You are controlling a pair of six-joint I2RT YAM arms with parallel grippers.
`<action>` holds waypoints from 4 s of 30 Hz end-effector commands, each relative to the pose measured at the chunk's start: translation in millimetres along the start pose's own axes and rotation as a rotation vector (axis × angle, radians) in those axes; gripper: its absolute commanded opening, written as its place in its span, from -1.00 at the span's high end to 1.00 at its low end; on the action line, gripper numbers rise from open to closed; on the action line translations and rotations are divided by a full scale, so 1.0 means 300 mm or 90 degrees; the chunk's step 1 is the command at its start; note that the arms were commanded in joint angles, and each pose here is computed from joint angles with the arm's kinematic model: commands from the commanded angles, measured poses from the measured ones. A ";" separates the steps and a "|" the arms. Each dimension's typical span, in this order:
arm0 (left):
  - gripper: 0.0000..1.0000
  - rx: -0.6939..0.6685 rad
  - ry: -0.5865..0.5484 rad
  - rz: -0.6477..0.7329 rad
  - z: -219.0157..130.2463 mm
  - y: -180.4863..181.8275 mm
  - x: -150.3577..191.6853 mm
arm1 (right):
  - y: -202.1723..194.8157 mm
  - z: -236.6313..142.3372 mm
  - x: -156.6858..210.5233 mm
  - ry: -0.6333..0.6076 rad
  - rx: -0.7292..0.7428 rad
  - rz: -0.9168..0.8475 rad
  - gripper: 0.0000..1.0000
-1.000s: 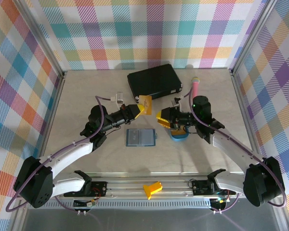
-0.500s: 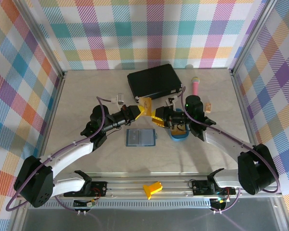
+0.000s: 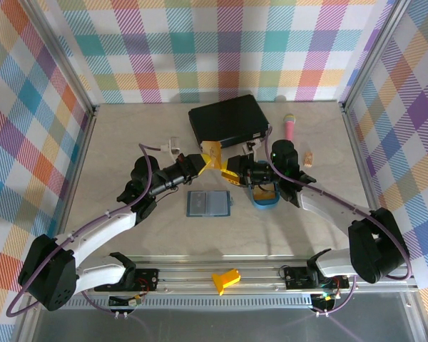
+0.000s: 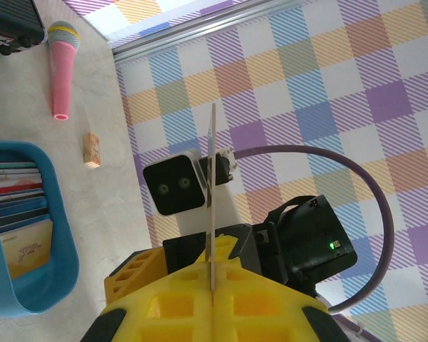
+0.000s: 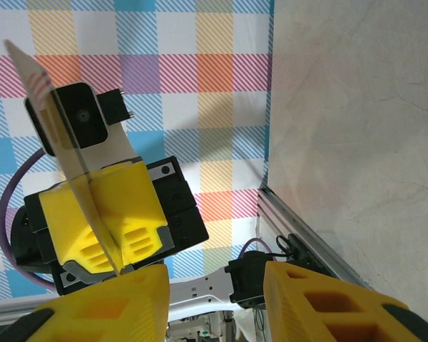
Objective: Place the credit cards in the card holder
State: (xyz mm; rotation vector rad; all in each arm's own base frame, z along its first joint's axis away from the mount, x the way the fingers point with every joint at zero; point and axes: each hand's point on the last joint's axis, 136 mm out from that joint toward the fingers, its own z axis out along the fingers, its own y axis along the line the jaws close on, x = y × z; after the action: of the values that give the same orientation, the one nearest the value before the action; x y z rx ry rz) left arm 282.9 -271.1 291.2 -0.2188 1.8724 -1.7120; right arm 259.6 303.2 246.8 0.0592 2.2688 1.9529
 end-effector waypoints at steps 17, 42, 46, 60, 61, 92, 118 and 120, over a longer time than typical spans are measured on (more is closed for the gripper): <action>1.00 0.013 0.066 -0.029 0.008 0.000 0.082 | 0.182 -0.079 -0.046 -0.068 -0.052 -0.111 0.17; 0.99 0.013 0.064 -0.054 0.022 0.037 0.090 | 0.151 -0.050 -0.072 -0.059 -0.056 -0.098 0.89; 0.58 0.017 0.062 -0.068 0.018 0.047 0.094 | 0.151 -0.064 -0.068 -0.068 -0.048 -0.131 1.00; -0.99 -0.117 0.055 -0.093 -0.194 0.225 0.055 | -0.085 -0.131 -0.060 -0.108 0.115 -0.161 1.00; -0.99 -0.141 0.067 -0.095 -0.211 0.251 0.062 | -0.105 -0.127 -0.055 -0.107 0.122 -0.161 1.00; -0.98 -0.309 0.127 -0.103 -0.279 0.610 0.137 | -0.450 0.112 0.034 -0.047 0.303 -0.124 1.00; -0.99 -0.323 0.160 -0.106 -0.247 0.672 0.200 | -0.497 0.139 0.053 -0.033 0.298 -0.119 1.00; -0.99 -0.326 0.159 -0.106 -0.247 0.678 0.199 | -0.501 0.141 0.053 -0.033 0.299 -0.119 1.00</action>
State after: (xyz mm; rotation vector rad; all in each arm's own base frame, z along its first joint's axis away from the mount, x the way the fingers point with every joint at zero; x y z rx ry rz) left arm 248.9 -202.6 81.6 -0.4063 2.5306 -1.3825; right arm 259.0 316.7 85.7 -0.0374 2.5660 1.2485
